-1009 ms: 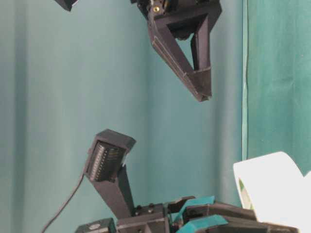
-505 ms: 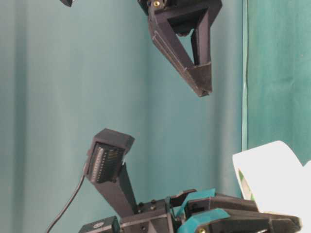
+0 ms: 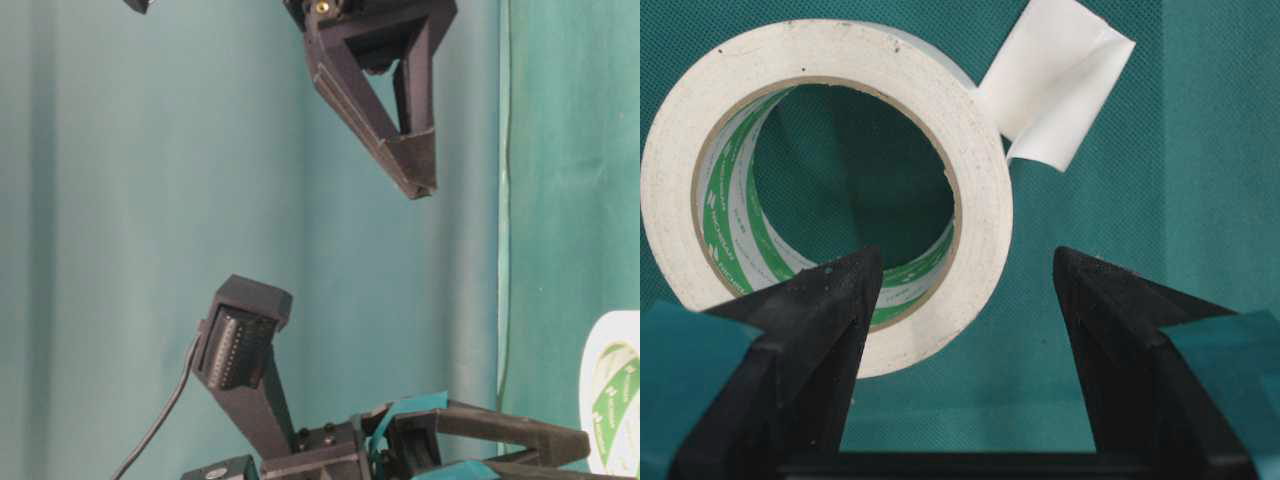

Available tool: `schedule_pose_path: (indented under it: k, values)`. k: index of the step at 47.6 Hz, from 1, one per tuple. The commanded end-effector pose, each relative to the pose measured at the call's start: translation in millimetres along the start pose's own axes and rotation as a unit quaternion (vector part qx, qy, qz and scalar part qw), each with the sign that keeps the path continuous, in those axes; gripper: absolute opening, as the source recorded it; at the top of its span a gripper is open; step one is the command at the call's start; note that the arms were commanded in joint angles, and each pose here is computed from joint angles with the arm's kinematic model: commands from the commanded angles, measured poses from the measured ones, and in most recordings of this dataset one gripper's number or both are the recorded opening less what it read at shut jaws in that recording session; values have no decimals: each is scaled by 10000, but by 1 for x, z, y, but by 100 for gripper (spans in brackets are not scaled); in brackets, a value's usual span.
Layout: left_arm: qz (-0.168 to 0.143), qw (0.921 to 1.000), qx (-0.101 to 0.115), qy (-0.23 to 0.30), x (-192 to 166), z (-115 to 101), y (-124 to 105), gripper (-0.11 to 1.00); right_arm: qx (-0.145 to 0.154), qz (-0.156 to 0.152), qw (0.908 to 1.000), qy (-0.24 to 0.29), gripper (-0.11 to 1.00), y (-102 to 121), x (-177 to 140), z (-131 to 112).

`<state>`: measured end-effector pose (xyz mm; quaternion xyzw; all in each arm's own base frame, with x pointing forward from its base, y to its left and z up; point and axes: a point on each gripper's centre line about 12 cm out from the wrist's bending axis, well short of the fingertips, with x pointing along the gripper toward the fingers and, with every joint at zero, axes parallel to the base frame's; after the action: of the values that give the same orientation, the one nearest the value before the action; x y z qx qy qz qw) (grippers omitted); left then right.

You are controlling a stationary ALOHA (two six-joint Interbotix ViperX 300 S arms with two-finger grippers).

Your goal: Peel off the duct tape with your right arm.

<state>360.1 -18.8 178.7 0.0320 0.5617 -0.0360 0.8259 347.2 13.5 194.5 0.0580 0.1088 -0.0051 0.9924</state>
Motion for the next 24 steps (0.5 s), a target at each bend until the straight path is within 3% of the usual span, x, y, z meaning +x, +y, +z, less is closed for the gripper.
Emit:
schedule_pose_path:
  k: [1, 24]
  values:
    - [22, 9997, -15, -245, -15, 6, 1, 67, 6, 39, 9999, -165, -10, 2, -2, 10]
    - [49, 9994, -64, -351, -24, 7, 5, 67, 3, 55, 9998, -171, -10, 3, -2, 11]
